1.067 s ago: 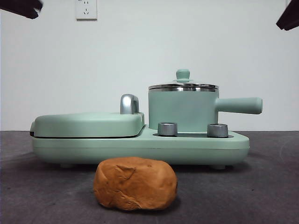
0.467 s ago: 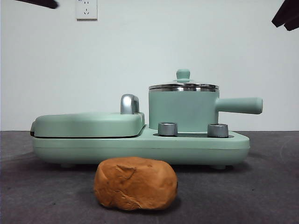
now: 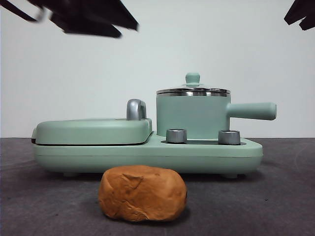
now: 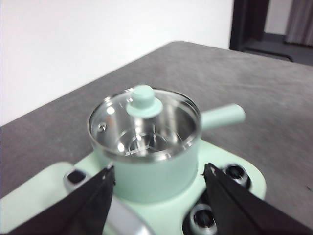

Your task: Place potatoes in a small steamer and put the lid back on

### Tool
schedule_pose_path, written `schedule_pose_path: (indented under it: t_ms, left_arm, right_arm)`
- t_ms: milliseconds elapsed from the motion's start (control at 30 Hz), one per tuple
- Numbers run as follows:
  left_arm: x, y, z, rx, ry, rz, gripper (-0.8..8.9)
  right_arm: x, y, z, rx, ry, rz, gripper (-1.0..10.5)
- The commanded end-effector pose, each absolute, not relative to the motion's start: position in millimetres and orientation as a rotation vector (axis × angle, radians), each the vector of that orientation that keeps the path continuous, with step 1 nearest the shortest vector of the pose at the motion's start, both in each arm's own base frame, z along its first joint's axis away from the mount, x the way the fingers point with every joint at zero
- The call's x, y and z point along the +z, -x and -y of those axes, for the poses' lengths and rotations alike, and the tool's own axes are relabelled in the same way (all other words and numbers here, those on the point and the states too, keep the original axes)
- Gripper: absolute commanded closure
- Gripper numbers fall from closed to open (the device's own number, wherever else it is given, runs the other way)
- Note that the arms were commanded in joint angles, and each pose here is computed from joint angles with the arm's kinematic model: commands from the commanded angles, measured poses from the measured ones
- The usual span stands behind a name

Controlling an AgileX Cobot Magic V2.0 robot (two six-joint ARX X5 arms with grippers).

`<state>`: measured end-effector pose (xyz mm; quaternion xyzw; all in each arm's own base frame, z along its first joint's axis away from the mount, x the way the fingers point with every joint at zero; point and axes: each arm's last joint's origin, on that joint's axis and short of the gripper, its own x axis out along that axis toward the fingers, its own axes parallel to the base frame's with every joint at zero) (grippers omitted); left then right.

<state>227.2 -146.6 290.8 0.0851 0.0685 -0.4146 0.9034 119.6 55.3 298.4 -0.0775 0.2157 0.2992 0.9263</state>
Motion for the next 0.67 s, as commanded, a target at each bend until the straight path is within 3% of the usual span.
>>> schedule_pose_path:
  t_ms: [33,667]
  left_arm:
    - [296,-245,165,-0.848,-0.145,-0.107,5.15]
    - [289,-352,259,-0.901,-0.153,-0.134,5.14]
  right_arm:
    - [304,-120,-56,0.616,0.142,-0.422,7.2]
    - [304,-120,-56,0.587,0.149,-0.422,7.2]
